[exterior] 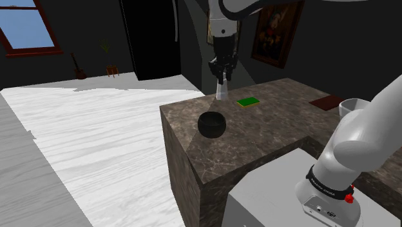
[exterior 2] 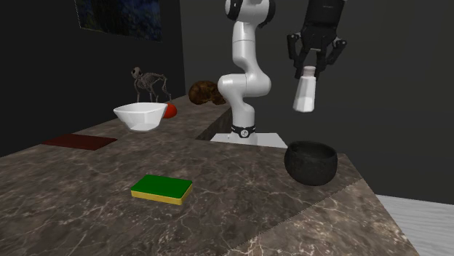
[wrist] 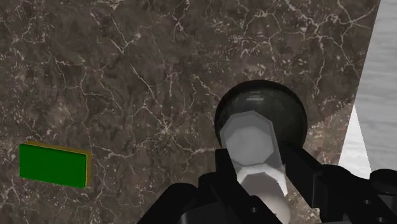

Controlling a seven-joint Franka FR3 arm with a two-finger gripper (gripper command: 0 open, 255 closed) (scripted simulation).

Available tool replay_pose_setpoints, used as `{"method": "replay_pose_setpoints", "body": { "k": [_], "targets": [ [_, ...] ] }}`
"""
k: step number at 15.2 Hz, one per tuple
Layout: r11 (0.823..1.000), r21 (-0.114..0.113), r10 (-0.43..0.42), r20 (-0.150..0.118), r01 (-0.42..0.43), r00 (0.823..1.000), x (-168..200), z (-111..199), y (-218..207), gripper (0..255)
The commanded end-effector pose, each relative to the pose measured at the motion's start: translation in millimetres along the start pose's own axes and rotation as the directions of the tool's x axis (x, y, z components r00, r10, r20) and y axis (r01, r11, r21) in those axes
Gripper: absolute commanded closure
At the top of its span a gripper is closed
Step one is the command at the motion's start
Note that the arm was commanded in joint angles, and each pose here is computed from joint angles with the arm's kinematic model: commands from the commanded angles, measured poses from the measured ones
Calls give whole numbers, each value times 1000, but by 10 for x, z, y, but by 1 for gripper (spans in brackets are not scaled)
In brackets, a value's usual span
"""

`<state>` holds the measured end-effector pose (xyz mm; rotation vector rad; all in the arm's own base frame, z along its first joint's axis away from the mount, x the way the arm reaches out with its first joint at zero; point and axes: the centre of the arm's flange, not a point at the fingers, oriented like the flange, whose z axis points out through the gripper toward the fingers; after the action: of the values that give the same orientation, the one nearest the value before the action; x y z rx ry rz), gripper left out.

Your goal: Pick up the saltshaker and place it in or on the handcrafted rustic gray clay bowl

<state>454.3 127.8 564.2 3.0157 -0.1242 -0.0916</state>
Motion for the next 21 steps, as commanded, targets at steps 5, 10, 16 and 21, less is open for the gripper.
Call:
{"method": "replay_pose_setpoints", "body": {
  "k": [5, 10, 16, 21],
  "targets": [
    [1000, 1, 1, 1, -1, 1000, 141, 120, -298, 255],
    [1000, 1, 1, 1, -1, 1000, 155, 382, -331, 255],
    [1000, 1, 1, 1, -1, 1000, 173, 695, -370, 255],
    [1000, 1, 1, 1, -1, 1000, 188, 957, -403, 255]
  ]
}}
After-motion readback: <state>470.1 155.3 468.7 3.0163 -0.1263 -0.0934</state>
